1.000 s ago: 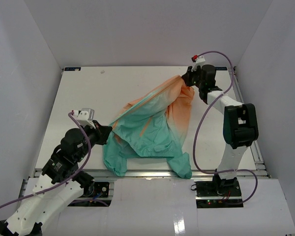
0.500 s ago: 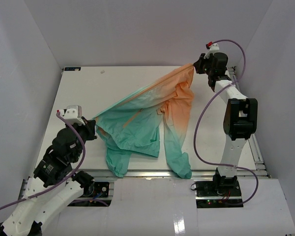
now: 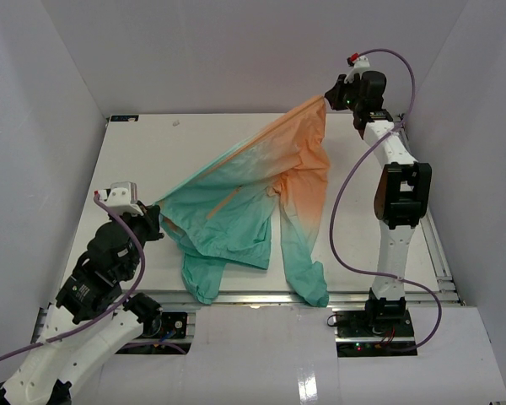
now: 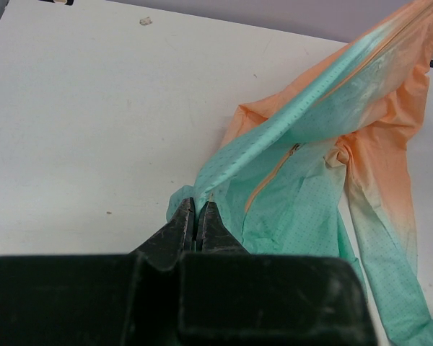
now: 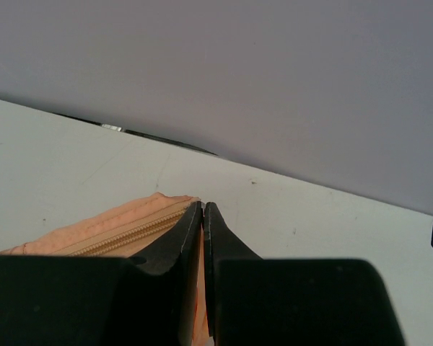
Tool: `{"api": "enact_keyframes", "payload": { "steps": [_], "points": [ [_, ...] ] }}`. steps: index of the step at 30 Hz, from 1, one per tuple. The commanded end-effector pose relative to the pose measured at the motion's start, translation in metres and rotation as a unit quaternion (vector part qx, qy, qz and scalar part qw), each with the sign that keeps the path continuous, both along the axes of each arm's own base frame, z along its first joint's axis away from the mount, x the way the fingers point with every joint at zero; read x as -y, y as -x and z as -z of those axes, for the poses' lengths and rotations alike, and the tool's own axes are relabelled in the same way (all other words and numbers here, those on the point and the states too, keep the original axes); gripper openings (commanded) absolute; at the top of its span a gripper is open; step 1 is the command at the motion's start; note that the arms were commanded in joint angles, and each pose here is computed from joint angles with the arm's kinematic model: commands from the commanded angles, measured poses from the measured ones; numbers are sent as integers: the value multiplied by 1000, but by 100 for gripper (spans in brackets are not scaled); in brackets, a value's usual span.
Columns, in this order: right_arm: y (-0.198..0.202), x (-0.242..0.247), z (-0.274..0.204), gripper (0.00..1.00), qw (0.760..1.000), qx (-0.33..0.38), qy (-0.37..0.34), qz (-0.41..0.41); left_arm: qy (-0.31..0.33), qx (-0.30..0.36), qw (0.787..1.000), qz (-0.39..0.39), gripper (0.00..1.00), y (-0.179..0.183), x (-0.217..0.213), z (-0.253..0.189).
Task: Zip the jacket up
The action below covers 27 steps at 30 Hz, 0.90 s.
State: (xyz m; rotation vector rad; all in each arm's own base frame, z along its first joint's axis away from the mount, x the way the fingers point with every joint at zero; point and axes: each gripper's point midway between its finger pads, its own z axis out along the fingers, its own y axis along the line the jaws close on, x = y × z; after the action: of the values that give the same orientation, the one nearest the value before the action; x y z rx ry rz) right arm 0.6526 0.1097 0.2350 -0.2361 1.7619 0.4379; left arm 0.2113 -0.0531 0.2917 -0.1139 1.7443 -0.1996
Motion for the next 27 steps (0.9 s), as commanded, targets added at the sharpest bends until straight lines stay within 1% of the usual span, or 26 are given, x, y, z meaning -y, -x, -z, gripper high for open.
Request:
{"api": "enact_keyframes", "payload": {
  "steps": [1, 3, 6, 7, 9, 11, 12, 13, 16, 17, 21, 22, 23, 24, 25, 27],
  "points": [
    [-23, 46, -32, 8, 997, 49, 8, 55, 7, 25, 1000, -15, 0, 3, -10, -20],
    [-27, 35, -32, 8, 998, 59, -6, 32, 48, 16, 996, 74, 0, 5, 29, -12],
    [-30, 10, -33, 8, 998, 70, 3, 3, 87, -5, 977, 193, 0, 10, 81, 11],
    [-29, -3, -31, 8, 997, 73, 5, -14, 99, -15, 970, 221, 0, 11, 94, 19],
    [-26, -20, -21, 8, 997, 68, 8, -39, 119, -26, 961, 247, 0, 14, 107, 25],
    [-18, -43, 3, 9, 997, 48, 20, -63, 156, -41, 943, 291, 0, 12, 133, 43],
    [-13, -51, 16, 11, 997, 36, 24, -70, 162, -62, 939, 298, 0, 12, 140, 64],
    [-10, -55, 23, 13, 996, 30, 24, -76, 168, -55, 935, 309, 0, 10, 146, 66],
    [0, -67, 42, 31, 995, 7, 23, -94, 147, -97, 943, 283, 7, -1, 145, 113],
    [0, -67, 45, 33, 996, 2, 24, -92, 144, -101, 945, 275, 8, -3, 144, 121],
    [4, -61, 44, 39, 997, -14, 27, -74, 150, -90, 948, 267, 14, -7, 143, 130],
    [7, -59, 42, 42, 997, -19, 28, -71, 150, -90, 949, 264, 20, -7, 142, 134],
    [12, -58, 39, 45, 997, -22, 28, -70, 150, -90, 950, 260, 27, -7, 140, 137],
    [17, -59, 36, 47, 997, -26, 26, -72, 150, -88, 951, 257, 37, -7, 139, 138],
    [24, -59, 33, 49, 997, -31, 22, -74, 150, -86, 951, 256, 51, -7, 138, 138],
    [41, -62, 25, 60, 996, -46, 14, -79, 154, -71, 952, 255, 67, -8, 137, 128]
  ]
}}
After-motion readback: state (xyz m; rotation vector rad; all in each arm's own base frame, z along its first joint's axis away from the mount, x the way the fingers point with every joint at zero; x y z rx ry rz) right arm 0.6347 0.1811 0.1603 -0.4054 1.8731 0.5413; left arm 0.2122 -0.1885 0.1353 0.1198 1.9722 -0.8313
